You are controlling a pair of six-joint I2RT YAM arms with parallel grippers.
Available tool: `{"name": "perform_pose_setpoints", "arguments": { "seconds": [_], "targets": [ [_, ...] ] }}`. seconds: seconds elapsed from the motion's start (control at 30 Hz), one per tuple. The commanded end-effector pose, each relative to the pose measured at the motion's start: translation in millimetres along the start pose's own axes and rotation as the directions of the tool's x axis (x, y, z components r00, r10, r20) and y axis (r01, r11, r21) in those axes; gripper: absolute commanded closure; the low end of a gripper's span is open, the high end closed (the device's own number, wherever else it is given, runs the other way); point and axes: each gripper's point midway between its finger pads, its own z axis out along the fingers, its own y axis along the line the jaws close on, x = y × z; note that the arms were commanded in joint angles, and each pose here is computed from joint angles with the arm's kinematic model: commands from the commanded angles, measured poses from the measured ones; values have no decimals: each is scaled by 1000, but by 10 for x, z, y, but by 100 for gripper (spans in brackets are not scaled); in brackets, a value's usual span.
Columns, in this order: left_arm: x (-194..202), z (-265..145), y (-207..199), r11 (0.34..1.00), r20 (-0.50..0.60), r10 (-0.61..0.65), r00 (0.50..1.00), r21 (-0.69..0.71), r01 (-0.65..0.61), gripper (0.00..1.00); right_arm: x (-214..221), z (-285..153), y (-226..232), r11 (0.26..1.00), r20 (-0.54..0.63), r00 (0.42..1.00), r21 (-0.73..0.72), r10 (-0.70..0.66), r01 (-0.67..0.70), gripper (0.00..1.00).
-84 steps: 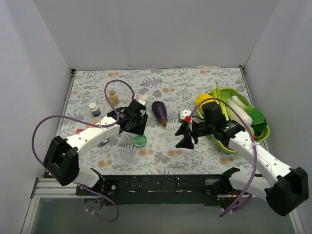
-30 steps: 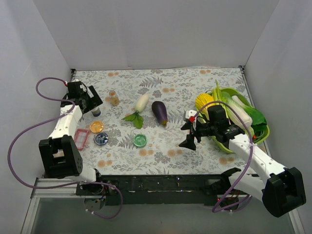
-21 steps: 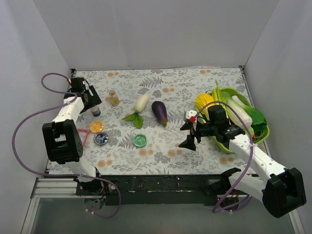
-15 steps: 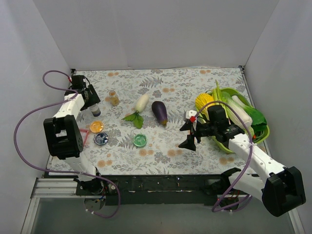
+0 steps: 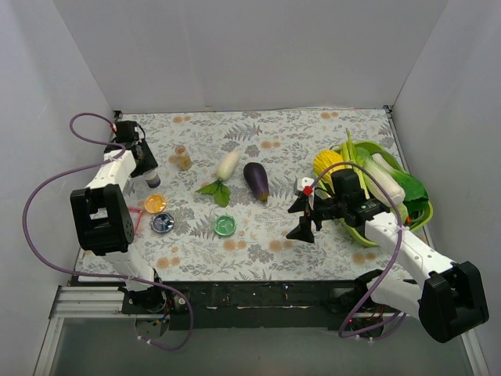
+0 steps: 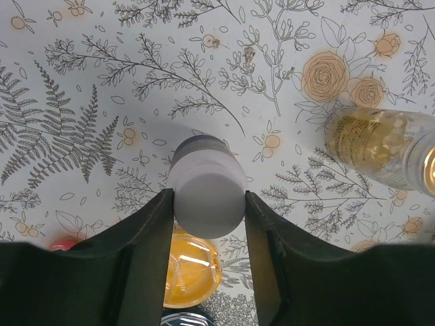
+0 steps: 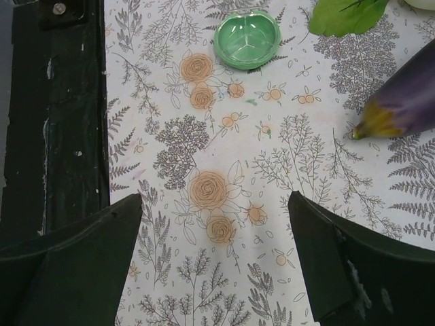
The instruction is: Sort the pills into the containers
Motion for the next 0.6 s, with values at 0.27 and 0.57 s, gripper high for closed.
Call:
{"name": "perform_pose_setpoints", "arguments": {
  "seconds": [0.27,0.57],
  "targets": [
    [-302,-588,-202,992,102,-14,995,123,1,98,-227,-119,89,986,-11,989,-67,-151,149,7],
    [149,-1857,-1067,723,31,-16,999,691,-10,100,-894,-224,-40,910,11,912,-57,-410,410,7]
  ]
}}
